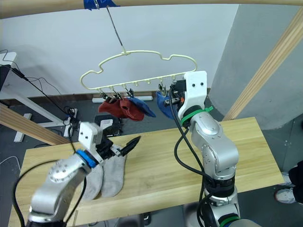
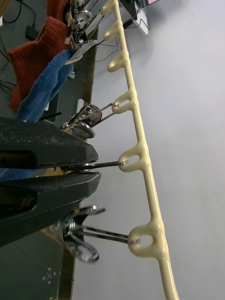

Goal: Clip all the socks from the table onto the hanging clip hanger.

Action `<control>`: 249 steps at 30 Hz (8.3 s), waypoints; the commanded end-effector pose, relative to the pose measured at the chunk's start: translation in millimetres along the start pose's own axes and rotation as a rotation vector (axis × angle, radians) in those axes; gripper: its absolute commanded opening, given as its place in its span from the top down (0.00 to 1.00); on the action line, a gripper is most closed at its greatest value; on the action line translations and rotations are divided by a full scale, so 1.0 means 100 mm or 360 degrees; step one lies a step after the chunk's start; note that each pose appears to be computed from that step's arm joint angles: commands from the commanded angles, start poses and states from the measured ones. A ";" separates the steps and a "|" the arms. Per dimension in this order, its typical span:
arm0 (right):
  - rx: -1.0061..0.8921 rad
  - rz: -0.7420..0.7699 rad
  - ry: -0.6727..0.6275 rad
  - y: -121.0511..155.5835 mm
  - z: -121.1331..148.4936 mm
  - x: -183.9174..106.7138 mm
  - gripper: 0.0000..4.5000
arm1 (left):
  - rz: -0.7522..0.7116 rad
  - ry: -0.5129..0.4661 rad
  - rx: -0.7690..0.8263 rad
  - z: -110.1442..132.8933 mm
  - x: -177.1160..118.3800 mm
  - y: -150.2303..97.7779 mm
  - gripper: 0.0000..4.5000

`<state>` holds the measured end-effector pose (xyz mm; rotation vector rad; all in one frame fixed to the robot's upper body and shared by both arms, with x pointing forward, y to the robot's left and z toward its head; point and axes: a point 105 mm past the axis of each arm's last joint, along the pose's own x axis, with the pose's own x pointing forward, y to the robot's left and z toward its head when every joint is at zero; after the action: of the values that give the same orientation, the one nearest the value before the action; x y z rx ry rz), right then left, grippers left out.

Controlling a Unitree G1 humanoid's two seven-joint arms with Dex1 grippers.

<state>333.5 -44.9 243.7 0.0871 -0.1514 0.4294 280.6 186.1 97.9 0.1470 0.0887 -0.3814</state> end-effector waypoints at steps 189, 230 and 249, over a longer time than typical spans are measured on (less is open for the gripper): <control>-0.0171 -0.0181 -0.0100 -0.24 0.12 0.03 0.51 | -0.1305 -0.0467 0.0227 1.38 0.12 -0.69 0.00; 0.0055 -0.0117 -0.0107 -0.11 0.15 -0.05 0.99 | -0.1319 -0.0463 0.0239 1.32 0.16 -0.71 0.00; -0.0011 -0.0119 -0.0013 -0.10 0.03 -0.06 0.42 | -0.1247 -0.0400 0.0221 1.15 0.12 -0.67 0.00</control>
<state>338.8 -59.9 233.4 0.0900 -0.1072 0.3366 278.3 102.4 192.4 0.1660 -0.0909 -1.1802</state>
